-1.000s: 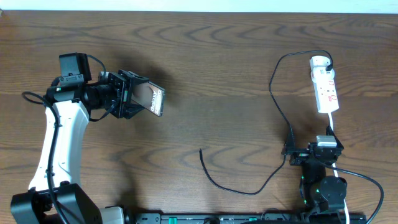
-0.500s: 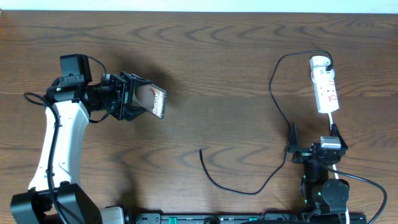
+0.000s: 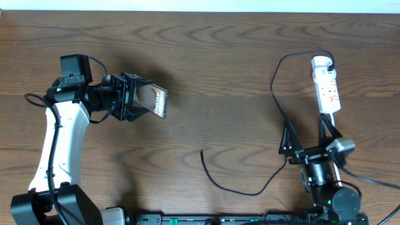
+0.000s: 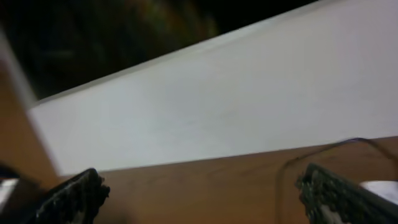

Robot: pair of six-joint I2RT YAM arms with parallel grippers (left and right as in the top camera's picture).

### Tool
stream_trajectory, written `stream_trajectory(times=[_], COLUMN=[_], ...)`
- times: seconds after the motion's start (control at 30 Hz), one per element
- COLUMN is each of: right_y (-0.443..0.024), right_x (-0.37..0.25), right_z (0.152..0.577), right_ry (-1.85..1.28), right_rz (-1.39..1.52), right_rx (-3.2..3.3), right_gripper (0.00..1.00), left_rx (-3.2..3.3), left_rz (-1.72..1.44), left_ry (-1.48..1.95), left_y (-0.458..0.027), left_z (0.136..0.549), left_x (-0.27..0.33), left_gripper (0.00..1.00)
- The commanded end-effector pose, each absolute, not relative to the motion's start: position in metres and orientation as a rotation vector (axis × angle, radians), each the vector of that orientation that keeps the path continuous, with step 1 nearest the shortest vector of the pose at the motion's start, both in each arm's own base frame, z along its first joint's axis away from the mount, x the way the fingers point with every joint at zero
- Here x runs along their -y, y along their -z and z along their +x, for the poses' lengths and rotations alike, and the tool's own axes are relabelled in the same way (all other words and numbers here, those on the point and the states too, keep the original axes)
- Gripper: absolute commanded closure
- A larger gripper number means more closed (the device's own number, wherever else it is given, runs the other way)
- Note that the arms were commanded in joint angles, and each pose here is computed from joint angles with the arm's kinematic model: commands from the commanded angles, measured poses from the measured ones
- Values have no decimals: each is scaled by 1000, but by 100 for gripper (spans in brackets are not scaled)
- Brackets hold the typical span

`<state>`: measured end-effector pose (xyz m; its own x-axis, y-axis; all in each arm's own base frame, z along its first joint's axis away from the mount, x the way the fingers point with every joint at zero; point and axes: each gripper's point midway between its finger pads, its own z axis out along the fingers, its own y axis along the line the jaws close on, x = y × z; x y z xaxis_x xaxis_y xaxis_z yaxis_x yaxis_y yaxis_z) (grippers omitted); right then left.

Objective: Plug charger to phone and switch on socket
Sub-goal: 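Pull the charger cable plug from the strip with the right gripper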

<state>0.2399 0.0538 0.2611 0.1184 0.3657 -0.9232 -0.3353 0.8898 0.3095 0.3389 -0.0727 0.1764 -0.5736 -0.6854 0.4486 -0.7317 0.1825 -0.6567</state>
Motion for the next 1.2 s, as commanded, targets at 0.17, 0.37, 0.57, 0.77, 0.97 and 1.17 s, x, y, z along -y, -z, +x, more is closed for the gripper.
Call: stream_trajectory(times=[0.17,0.37,0.57,0.77,0.97,1.17], right_y=[-323,-321,-262,-211,-172,-169], right_x=[-152,-201,-234,-283,-318,-325], right_z=[260,258,330,342,337,331], right_ry=[-1106,-1688,-1844,-1838,-1819,-1823], right_rz=[-398,-971,-526,-500,-455,-470], right_rx=[-1580,-1601,-1944,-2008,-2107,-2116], right_gripper=[1,1,3,6,6,8], left_rx=[2321,2231,2140,2211,2322,2376], left_rz=[1430,1509,1586,1687,1758,1814], left_ry=[-1427,-1404,-1377,-1248,-1032,-921], left_y=[-192,-192,-191,-176,-155,-146], left_z=[338,338,338,338,331,330], left_x=[77,77,77,68,68,68], left_gripper=[93,93,93,93,93,93])
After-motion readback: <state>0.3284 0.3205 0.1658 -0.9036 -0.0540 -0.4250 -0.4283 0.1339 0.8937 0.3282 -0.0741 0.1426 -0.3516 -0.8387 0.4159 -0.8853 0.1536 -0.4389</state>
